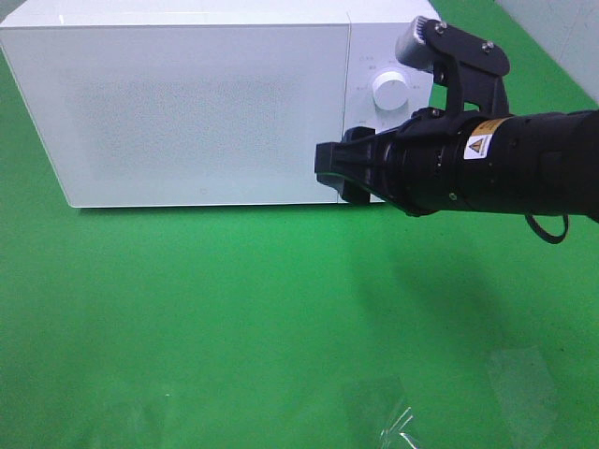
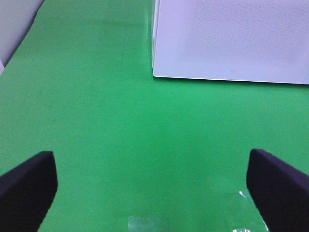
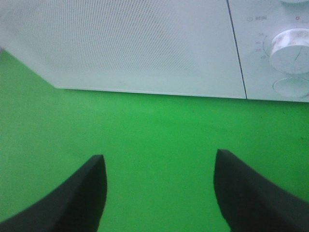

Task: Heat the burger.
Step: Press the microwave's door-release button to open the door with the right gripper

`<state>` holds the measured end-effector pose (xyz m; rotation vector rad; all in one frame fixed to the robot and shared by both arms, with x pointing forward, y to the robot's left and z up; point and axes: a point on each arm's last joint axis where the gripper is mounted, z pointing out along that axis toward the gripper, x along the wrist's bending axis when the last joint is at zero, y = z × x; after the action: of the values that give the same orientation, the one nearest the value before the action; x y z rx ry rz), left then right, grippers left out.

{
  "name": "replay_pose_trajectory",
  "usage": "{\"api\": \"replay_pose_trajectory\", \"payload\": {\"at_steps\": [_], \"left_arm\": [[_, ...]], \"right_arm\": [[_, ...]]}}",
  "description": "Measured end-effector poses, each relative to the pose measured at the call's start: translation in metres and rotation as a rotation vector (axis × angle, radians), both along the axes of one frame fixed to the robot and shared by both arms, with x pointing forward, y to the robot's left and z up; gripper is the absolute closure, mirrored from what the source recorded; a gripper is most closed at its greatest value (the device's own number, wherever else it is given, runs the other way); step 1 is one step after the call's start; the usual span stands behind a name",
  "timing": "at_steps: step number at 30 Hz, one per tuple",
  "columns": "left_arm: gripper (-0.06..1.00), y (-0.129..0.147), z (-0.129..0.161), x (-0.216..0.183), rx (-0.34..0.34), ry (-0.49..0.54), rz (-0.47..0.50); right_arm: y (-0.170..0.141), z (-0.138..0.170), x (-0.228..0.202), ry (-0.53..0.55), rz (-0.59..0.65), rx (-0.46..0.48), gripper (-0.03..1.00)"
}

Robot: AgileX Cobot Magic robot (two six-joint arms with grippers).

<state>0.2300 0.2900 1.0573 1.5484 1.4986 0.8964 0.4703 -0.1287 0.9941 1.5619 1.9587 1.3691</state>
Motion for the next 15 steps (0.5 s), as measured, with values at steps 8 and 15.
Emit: {"api": "replay_pose_trajectory", "payload": {"at_steps": [8,15], "left_arm": [[-0.05,0.0,0.0,0.0,0.0,0.0,0.0],[-0.05,0.0,0.0,0.0,0.0,0.0,0.0]], "right_arm": [[-0.013,0.01,-0.024,0.049,0.154,-0.223,0.32],[-0.031,0.021,-0.044,0.117,0.205,-0.363,0.32]]}}
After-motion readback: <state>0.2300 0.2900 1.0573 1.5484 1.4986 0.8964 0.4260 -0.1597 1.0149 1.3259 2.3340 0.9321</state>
